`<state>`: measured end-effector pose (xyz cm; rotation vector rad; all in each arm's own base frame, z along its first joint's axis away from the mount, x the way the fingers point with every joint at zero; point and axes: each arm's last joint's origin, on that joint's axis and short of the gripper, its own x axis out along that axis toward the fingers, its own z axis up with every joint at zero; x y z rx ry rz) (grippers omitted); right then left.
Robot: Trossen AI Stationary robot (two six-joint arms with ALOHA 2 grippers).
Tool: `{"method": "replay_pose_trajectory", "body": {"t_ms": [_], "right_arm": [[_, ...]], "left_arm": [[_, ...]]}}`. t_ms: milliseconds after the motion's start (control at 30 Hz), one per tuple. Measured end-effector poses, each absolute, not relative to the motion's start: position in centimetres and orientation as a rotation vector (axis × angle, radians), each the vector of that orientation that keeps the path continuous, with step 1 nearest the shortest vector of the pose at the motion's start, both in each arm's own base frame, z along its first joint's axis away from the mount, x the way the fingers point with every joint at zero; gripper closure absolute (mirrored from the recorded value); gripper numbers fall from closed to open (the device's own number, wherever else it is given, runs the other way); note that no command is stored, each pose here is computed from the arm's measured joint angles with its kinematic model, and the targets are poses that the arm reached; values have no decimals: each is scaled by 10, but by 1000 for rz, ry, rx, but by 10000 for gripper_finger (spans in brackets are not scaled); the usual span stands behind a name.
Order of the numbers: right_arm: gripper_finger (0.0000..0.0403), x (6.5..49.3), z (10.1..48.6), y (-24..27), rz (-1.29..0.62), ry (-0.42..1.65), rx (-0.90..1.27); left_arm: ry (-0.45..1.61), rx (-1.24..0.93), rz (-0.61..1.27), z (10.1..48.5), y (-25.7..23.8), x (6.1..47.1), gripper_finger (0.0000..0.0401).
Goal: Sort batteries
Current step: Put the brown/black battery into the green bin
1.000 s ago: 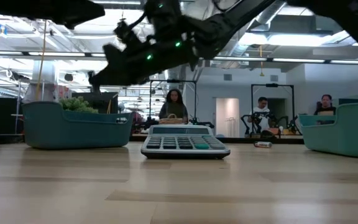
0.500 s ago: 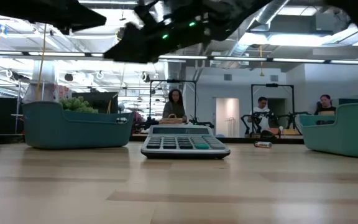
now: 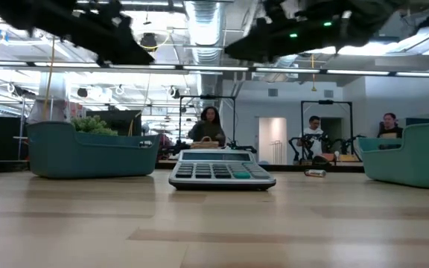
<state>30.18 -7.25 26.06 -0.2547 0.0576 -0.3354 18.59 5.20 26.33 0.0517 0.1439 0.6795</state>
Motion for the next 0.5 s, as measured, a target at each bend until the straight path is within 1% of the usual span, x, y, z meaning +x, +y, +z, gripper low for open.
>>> {"method": "replay_pose_trajectory", "body": {"t_ms": [167, 267, 400, 500], "right_arm": [[129, 254, 277, -67, -432, 16, -336], [129, 225, 288, -66, -468, -18, -339], [129, 193, 295, -63, -498, -33, -338], [129, 175, 294, -59, -508, -39, -332]], "left_arm": [[334, 13, 724, 260, 82, 232, 290], [466, -11, 687, 264, 104, 260, 286], [707, -26, 670, 258, 130, 292, 271], [853, -38, 598, 251, 147, 310, 253]]}}
